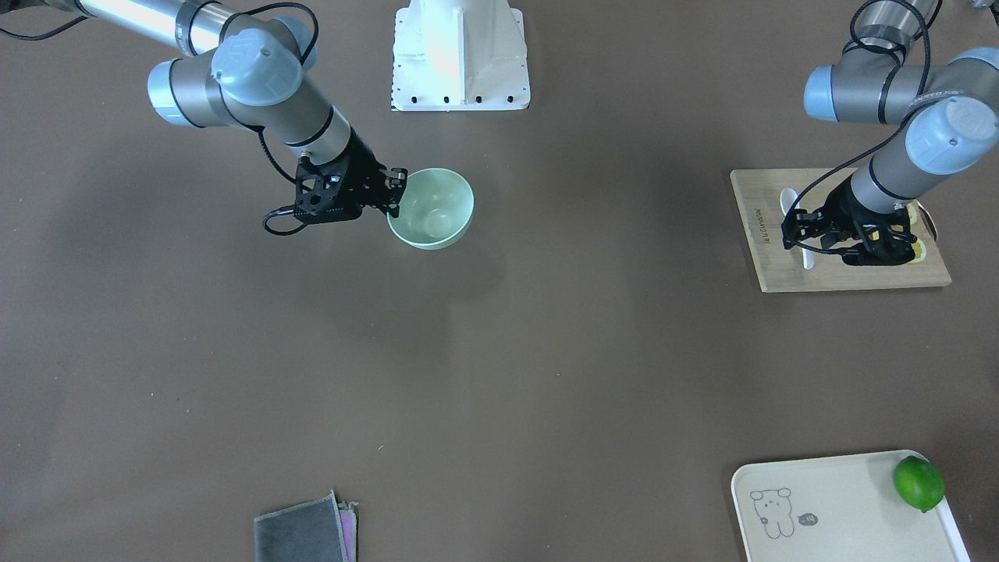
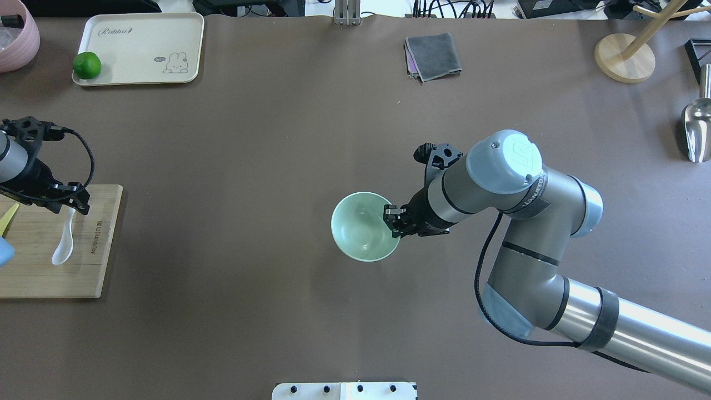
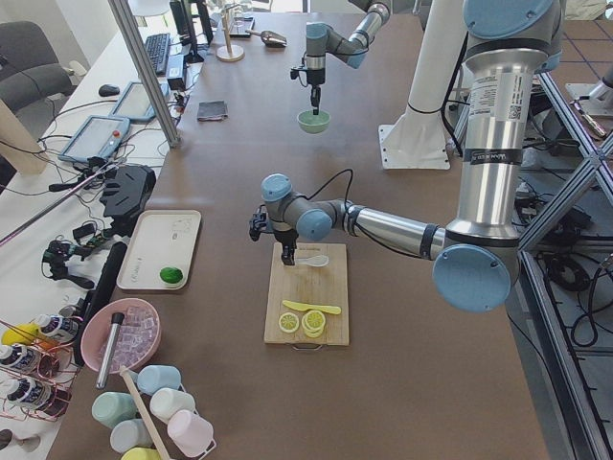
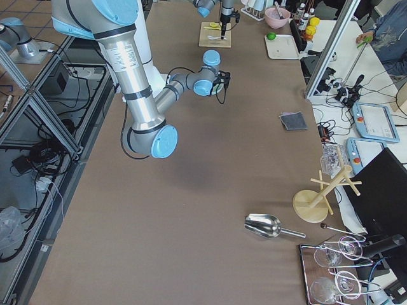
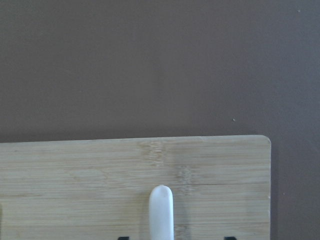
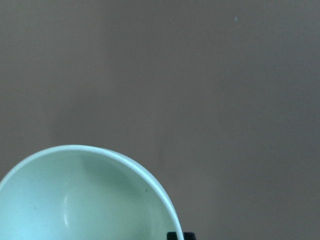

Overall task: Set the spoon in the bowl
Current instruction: 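Slide the bowl to center with right gripper while left gripper grasps white spoon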

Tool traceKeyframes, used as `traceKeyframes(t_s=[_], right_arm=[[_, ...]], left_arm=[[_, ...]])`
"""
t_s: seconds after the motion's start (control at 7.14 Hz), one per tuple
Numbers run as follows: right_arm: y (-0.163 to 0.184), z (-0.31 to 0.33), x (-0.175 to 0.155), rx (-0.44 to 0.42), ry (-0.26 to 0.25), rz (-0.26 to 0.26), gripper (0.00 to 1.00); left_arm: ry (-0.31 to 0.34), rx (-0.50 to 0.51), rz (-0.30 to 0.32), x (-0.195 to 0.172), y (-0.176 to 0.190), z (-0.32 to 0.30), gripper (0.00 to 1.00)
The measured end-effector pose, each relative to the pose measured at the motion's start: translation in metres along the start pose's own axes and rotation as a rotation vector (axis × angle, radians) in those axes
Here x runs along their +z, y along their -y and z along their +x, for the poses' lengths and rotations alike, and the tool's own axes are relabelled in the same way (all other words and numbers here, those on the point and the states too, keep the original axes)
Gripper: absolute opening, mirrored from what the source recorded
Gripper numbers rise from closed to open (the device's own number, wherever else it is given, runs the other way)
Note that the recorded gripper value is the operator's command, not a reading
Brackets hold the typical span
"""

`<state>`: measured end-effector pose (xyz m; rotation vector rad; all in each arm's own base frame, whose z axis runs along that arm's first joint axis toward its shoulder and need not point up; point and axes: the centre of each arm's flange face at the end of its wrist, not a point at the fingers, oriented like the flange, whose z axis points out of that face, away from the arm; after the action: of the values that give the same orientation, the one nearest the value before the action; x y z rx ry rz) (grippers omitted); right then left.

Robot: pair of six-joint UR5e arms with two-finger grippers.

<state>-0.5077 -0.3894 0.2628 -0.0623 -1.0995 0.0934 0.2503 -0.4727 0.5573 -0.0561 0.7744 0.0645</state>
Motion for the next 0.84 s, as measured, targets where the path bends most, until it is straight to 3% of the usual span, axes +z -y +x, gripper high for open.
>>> traceKeyframes(t_s=[0.14, 0.42, 0.56, 0.7, 0.84], right_arm=[[-0.014, -0.015, 0.009, -0.001, -0.017, -0.006, 0.0], [-0.035, -0.031, 0.023, -0.006, -0.053, -0.016, 0.0], [-0.044, -0.032, 0.03, -0.011, -0.064, -0.024, 0.05], [-0.051, -0.033, 0.037, -0.017, -0.073, -0.032, 0.38], [-0.058, -0.033, 0.044, -0.022, -0.081, -0.032, 0.99]], left_arm=[[0.002, -0.001, -0.004, 0.002, 0.0, 0.0, 0.53], [0.005, -0.002, -0.008, 0.005, -0.001, -0.001, 0.3], [0.008, -0.004, -0.011, 0.007, -0.001, -0.003, 0.18], [0.01, -0.006, -0.013, 0.009, 0.0, -0.004, 0.11], [0.011, -0.007, -0.014, 0.009, 0.0, -0.004, 0.0]])
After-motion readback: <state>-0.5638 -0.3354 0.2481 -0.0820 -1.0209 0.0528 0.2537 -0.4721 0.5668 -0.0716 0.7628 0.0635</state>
